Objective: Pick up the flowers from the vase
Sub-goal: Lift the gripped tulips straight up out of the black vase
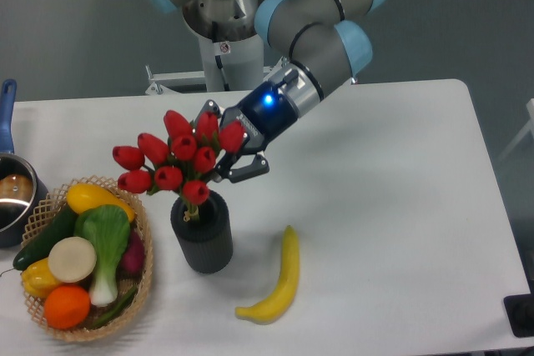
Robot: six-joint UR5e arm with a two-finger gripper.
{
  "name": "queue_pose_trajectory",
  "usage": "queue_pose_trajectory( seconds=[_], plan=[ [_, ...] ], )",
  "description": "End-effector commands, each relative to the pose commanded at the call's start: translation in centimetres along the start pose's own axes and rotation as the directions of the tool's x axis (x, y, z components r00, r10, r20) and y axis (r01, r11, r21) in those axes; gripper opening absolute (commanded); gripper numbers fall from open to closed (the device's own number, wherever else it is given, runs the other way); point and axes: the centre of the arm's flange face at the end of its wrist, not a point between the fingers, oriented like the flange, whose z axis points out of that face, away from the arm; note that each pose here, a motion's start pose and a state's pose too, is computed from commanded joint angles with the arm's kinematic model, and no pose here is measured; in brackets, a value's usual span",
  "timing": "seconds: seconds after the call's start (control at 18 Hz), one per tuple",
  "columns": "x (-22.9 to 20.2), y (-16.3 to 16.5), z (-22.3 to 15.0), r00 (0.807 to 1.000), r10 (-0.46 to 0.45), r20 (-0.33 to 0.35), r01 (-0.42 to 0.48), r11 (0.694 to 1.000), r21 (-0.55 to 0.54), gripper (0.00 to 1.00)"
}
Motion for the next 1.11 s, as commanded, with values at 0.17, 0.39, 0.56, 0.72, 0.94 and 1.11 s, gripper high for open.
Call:
queue_pose_trajectory(
  seconds=[0.17,0.39,0.56,0.72,0.94,1.11],
  plan=[
    [0.0,-0.6,-0.5,1.0,-0.008,0.009,0.008,1.0,0.003,0.45],
    [-0.2,-2.1,-0.8,1.0,-0.016,0.016,0.016,1.0,0.006,0.45],
    [-0.4,-4.1,-1.8,0.999,-0.027,0.037,0.027,1.0,0.011,0.44],
    [-1.0,-7.2,-3.7,0.995,-0.059,0.076,0.058,0.998,0.021,0.44],
    [-1.4,-11.7,-5.7,0.988,-0.107,0.115,0.104,0.994,0.037,0.44],
    [-1.1,-15.2,-6.6,0.983,-0.122,0.135,0.117,0.992,0.043,0.44]
  ],
)
